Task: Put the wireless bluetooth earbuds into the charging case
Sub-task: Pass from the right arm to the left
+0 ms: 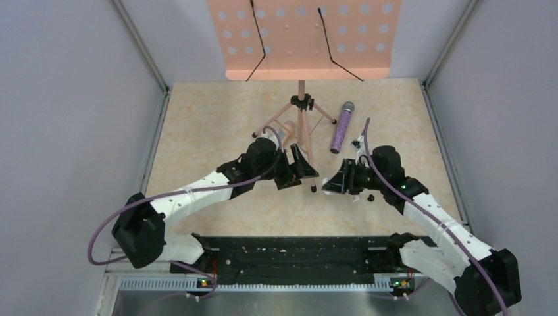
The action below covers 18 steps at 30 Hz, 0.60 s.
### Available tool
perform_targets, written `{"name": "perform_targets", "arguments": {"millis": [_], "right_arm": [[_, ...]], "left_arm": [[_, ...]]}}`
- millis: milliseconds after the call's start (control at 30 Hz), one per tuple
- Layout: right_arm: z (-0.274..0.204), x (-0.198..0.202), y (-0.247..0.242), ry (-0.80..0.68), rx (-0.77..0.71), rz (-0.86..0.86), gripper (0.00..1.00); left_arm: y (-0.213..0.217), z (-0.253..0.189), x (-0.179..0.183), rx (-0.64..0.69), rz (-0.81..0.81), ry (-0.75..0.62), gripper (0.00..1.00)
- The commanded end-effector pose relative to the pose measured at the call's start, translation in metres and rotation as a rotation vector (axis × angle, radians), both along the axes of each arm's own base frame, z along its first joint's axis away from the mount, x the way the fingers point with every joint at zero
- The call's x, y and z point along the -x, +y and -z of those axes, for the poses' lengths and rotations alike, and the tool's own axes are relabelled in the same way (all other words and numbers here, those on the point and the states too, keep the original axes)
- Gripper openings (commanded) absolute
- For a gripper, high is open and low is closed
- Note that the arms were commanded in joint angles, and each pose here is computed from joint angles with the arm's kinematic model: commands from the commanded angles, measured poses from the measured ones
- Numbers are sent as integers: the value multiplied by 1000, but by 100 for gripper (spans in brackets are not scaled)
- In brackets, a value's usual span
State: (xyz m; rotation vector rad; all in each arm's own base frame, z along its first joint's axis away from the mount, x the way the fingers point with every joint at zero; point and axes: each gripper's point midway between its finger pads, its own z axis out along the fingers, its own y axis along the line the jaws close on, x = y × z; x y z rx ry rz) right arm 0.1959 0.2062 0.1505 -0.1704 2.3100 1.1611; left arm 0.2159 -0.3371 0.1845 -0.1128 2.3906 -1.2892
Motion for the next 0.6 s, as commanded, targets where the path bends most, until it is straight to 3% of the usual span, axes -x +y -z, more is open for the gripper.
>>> {"name": "perform_targets", "arguments": {"millis": [0, 367, 567], "right_arm": [[-8, -2, 9, -134, -2, -62, 40], [-6, 5, 17, -193, 51, -131, 40], [-5, 4, 18, -194, 51, -130, 41]], "left_arm": [[-25, -10, 6, 156, 28, 127, 92], [-38, 10, 10, 150, 82, 194, 79], [-40, 22, 19, 123, 133, 211, 79]]}}
